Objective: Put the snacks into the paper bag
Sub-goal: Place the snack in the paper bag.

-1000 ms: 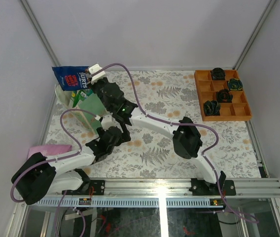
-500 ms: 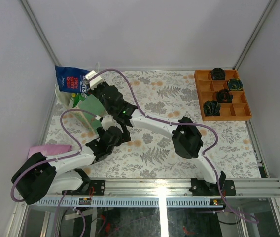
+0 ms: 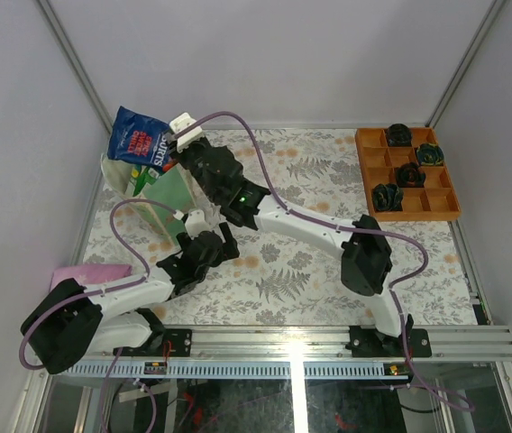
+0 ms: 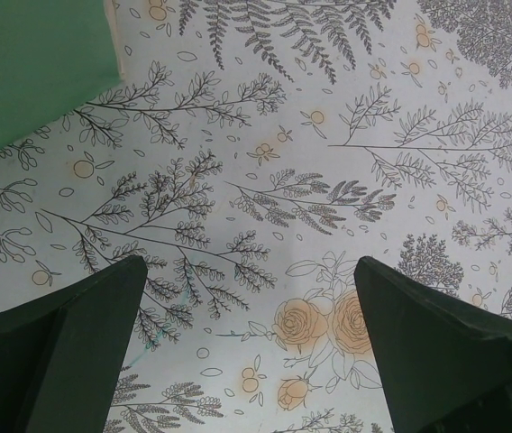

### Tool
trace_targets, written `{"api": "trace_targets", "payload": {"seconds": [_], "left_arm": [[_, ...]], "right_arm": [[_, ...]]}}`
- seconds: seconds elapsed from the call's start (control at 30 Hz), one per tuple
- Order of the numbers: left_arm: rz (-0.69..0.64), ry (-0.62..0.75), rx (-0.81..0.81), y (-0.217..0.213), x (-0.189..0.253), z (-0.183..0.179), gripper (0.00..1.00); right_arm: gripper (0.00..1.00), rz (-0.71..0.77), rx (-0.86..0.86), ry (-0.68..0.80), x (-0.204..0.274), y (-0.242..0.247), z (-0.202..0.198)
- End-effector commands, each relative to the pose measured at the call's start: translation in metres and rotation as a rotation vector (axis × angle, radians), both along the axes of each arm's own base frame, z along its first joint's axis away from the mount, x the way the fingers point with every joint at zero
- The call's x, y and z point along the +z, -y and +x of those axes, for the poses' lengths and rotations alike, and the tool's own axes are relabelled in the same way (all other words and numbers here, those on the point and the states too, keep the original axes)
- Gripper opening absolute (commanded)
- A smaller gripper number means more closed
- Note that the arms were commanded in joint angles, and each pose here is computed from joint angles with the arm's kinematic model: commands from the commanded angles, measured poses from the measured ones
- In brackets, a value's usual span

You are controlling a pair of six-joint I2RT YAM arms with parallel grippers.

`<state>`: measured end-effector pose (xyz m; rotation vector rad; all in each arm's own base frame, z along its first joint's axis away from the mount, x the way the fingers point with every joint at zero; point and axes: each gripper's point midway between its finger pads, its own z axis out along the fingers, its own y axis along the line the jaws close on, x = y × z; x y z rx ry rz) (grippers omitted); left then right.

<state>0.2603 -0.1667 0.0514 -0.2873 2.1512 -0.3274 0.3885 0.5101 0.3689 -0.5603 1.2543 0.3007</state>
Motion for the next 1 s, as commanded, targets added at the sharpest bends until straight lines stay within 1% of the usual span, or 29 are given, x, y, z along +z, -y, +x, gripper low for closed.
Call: {"api": "trace_targets", "payload": {"seconds": [0.0, 0.07, 0.27, 0.33, 0.43, 0.53, 0.57, 0.6, 0.63, 0.67, 0.7, 0.8, 0.83, 0.87, 0.97], "left_arm": [[-0.019, 0.045, 0.021, 0.000, 0.012, 0.005, 1.00], [-0.021, 0.048, 0.021, -0.001, 0.013, 0.005, 1.00], [-0.025, 0.053, 0.028, -0.003, 0.016, 0.004, 1.00], [-0.027, 0.058, 0.028, -0.004, 0.018, 0.004, 1.00], [-0.032, 0.070, 0.035, -0.005, 0.024, 0.004, 1.00], [-0.030, 0.071, 0.035, -0.006, 0.030, 0.003, 1.00], [-0.031, 0.075, 0.037, -0.006, 0.035, 0.005, 1.00], [-0.030, 0.074, 0.037, -0.006, 0.038, 0.005, 1.00], [-0.032, 0.076, 0.037, -0.006, 0.041, 0.005, 1.00], [-0.031, 0.075, 0.038, -0.006, 0.044, 0.005, 1.00], [-0.029, 0.075, 0.040, -0.007, 0.048, 0.004, 1.00], [-0.033, 0.081, 0.050, -0.009, 0.063, 0.002, 1.00], [-0.039, 0.089, 0.053, -0.010, 0.070, 0.001, 1.00], [-0.043, 0.097, 0.059, -0.011, 0.077, 0.000, 1.00], [-0.054, 0.117, 0.081, -0.014, 0.098, -0.003, 1.00]], "right_arm": [[0.37, 0.145, 0.041, 0.034, 0.065, 0.024, -0.018], [0.41, 0.156, 0.052, 0.028, 0.068, 0.029, -0.023], [0.43, 0.168, 0.064, -0.003, 0.070, 0.037, -0.030], [0.46, 0.182, 0.051, -0.018, 0.069, 0.044, -0.031], [0.55, 0.212, 0.044, -0.022, 0.066, 0.060, -0.039], [0.58, 0.219, 0.023, -0.033, 0.058, 0.078, -0.045], [0.61, 0.223, 0.015, -0.034, 0.057, 0.083, -0.047], [0.69, 0.226, 0.014, -0.034, 0.056, 0.088, -0.049], [0.73, 0.235, -0.009, -0.041, 0.055, 0.097, -0.050], [0.76, 0.234, -0.017, -0.052, 0.050, 0.100, -0.050], [0.77, 0.267, -0.021, -0.050, 0.059, 0.113, -0.056], [0.92, 0.297, -0.039, -0.070, 0.053, 0.131, -0.064], [0.94, 0.310, -0.047, -0.079, 0.051, 0.138, -0.066], [0.99, 0.315, -0.051, -0.089, 0.047, 0.142, -0.068], [0.99, 0.321, -0.069, -0.126, 0.033, 0.156, -0.074]]}}
